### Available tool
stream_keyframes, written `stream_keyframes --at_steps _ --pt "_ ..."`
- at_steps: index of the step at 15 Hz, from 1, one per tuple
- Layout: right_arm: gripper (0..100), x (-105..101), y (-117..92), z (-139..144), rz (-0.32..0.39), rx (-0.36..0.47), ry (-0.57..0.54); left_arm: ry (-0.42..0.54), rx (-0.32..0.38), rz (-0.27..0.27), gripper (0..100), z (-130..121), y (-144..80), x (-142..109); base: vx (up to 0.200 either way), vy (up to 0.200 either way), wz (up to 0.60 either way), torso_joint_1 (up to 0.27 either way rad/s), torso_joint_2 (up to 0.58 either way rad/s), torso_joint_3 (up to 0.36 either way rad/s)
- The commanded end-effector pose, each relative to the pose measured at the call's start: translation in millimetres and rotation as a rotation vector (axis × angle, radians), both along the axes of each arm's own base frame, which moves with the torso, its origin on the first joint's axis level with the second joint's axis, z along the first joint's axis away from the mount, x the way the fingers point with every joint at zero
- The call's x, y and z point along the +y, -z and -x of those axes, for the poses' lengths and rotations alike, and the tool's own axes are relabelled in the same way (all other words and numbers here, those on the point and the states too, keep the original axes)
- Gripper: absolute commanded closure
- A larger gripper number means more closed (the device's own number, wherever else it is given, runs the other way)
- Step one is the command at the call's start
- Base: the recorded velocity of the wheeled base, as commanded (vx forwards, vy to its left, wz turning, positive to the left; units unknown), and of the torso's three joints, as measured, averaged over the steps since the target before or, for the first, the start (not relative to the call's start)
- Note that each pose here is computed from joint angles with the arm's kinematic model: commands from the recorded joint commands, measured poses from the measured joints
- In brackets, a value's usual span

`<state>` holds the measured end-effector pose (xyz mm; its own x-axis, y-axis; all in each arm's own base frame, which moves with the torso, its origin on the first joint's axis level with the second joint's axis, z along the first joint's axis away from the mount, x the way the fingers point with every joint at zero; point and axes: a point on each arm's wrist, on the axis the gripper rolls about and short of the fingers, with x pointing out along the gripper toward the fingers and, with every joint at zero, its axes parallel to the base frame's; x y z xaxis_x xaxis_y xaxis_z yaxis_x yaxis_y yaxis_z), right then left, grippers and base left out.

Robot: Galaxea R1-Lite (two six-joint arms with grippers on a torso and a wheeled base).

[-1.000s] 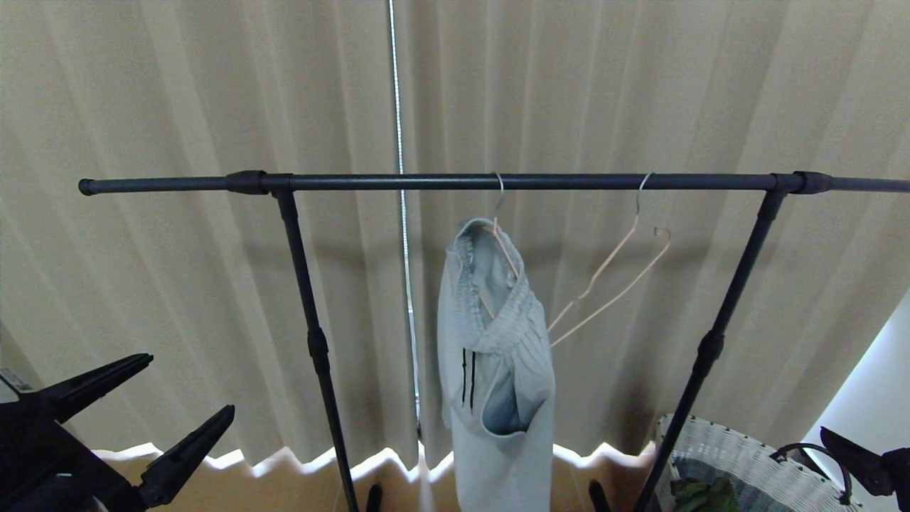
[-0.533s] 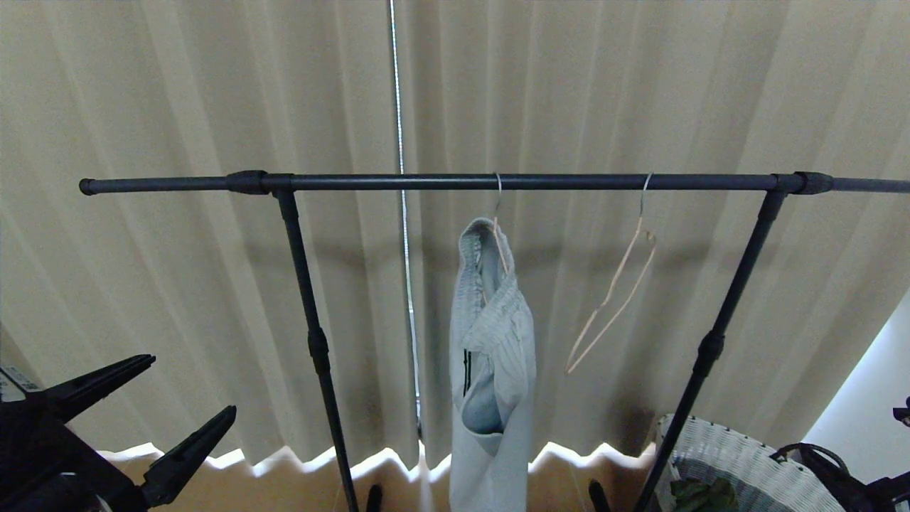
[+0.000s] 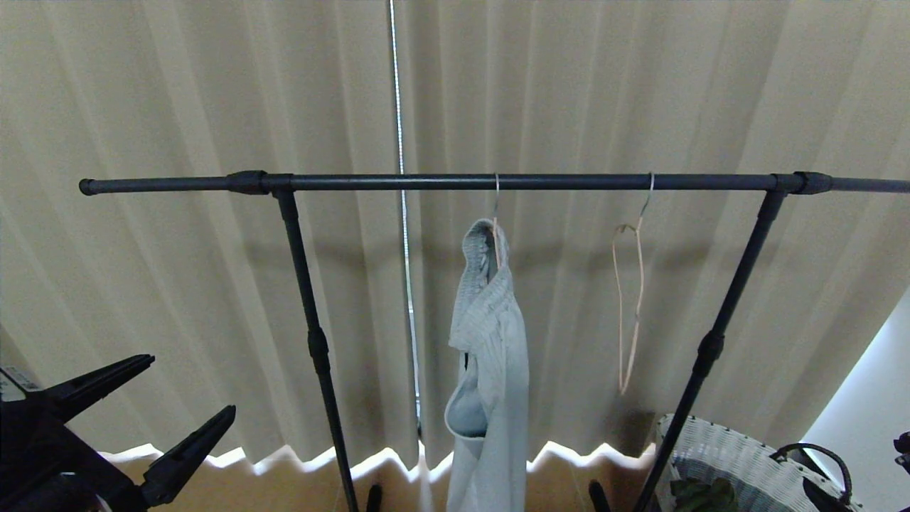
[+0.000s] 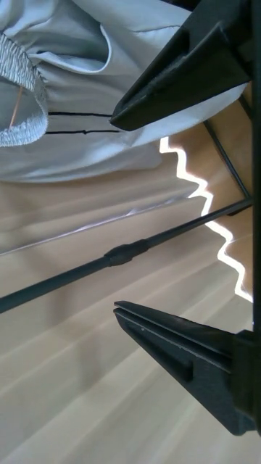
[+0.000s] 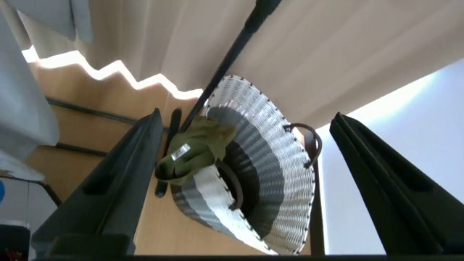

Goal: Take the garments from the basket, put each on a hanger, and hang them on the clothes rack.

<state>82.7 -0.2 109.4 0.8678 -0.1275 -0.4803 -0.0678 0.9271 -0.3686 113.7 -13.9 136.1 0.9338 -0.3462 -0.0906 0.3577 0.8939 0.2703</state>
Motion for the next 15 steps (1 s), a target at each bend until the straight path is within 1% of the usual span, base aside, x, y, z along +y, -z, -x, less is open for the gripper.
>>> stream_keyframes --at_steps 1,2,4,6,7,10,11,13,15 --pt "0 -4 4 -3 -0.013 0.034 0.051 -0.007 -0.003 -0.001 0 0 0 1 0.0 0.0 0.0 0.0 0.0 0.0" --pt "0 -6 4 -3 -0.034 0.035 0.083 -0.01 -0.004 0.0 0 0 0 1 0.0 0.0 0.0 0.0 0.0 0.0" --pt "0 -6 3 -5 -0.037 0.033 0.085 -0.015 -0.007 0.0 0 1 -1 2 0.0 0.0 0.0 0.0 0.0 0.0" --pt "0 -6 12 -4 -0.035 0.089 0.088 -0.027 -0.002 -0.003 0 0 0 3 0.0 0.0 0.0 0.0 0.0 0.0" --pt "0 -6 13 -4 -0.038 0.095 0.087 -0.03 -0.007 -0.003 0 0 -1 3 0.0 0.0 0.0 0.0 0.0 0.0" --pt "0 -6 15 -2 -0.037 0.099 0.086 -0.031 -0.024 -0.002 0 2 -3 4 -0.2 0.0 0.0 0.007 0.0 -0.001" --pt "0 -6 20 2 -0.035 0.109 0.086 -0.03 -0.026 -0.003 0 3 -3 4 -0.2 0.0 0.0 0.022 0.0 0.002" --pt "0 -6 21 10 -0.034 0.088 0.085 -0.028 -0.027 -0.003 0 3 -3 4 -0.2 0.0 0.0 0.0 0.0 0.007" --pt "0 -6 19 9 -0.034 0.071 0.085 -0.027 -0.024 -0.002 0 3 -3 3 -0.2 0.0 0.0 0.002 0.0 -0.002"
